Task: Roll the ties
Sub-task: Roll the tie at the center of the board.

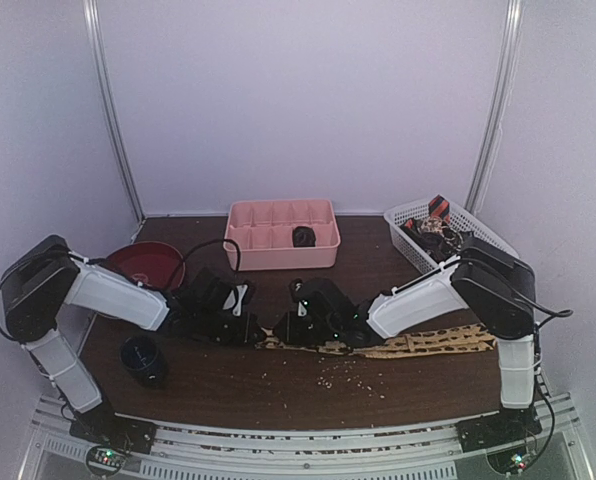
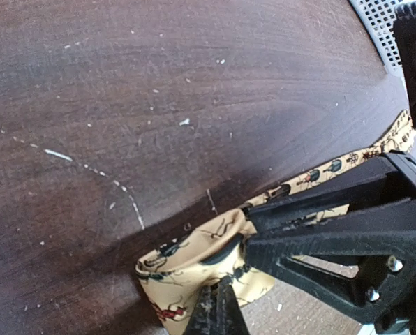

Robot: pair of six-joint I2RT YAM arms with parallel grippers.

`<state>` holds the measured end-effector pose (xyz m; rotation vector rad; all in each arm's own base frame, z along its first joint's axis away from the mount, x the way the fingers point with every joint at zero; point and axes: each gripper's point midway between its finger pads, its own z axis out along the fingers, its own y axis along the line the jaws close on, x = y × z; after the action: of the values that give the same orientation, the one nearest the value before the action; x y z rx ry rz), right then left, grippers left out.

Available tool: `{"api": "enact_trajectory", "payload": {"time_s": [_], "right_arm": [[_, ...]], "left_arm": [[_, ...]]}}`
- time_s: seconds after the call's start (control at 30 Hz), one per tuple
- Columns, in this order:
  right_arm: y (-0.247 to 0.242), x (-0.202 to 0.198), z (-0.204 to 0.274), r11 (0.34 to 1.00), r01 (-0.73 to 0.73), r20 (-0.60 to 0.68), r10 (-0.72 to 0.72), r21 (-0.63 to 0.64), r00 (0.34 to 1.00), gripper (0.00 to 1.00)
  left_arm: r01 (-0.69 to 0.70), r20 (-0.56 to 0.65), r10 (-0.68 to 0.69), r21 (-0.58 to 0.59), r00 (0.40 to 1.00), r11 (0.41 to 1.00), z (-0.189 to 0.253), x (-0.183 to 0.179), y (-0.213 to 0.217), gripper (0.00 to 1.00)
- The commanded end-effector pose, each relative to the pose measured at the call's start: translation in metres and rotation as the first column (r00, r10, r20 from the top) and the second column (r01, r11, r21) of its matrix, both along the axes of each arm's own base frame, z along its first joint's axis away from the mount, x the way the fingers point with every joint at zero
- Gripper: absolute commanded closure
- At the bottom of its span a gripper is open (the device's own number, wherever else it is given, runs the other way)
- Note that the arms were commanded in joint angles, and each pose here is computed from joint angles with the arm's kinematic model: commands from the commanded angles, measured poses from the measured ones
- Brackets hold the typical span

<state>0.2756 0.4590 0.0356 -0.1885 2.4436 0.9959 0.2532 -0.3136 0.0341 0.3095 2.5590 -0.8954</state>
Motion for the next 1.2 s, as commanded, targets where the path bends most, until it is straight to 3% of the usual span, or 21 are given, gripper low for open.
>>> {"api": "enact_trajectory", "payload": {"time_s": [0.0,0.2,0.47,0.73,1.17], "right_arm": [[-0.001,0.001,0.019,1.000,0.009,0.018,-0.009,-0.008,1.000,0.81],[-0.007,-0.006,0.002,0.998,0.020,-0.013,-0.021,-0.054,1.000,0.77],[-0.007,-0.011,-0.015,0.997,0.003,-0.049,-0.007,-0.077,0.999,0.81],[-0.008,-0.005,0.020,0.999,0.025,0.003,-0.025,-0.041,1.000,0.75],[0.015,-0.017,0.021,0.999,-0.033,-0.024,0.034,0.027,0.999,0.95]], "left_arm": [[0.011,0.036,-0.010,-0.017,0.999,1.000,0.003,0.007,-0.005,1.00],[-0.001,0.034,0.001,0.005,0.999,1.000,-0.002,0.007,-0.001,1.00],[-0.005,0.023,0.005,0.007,1.000,1.000,-0.005,0.006,0.000,1.00],[-0.024,0.021,0.024,0.027,1.000,0.999,-0.009,0.006,0.004,1.00],[-0.034,0.019,0.033,0.040,0.999,0.999,-0.009,0.008,0.005,1.00]]}}
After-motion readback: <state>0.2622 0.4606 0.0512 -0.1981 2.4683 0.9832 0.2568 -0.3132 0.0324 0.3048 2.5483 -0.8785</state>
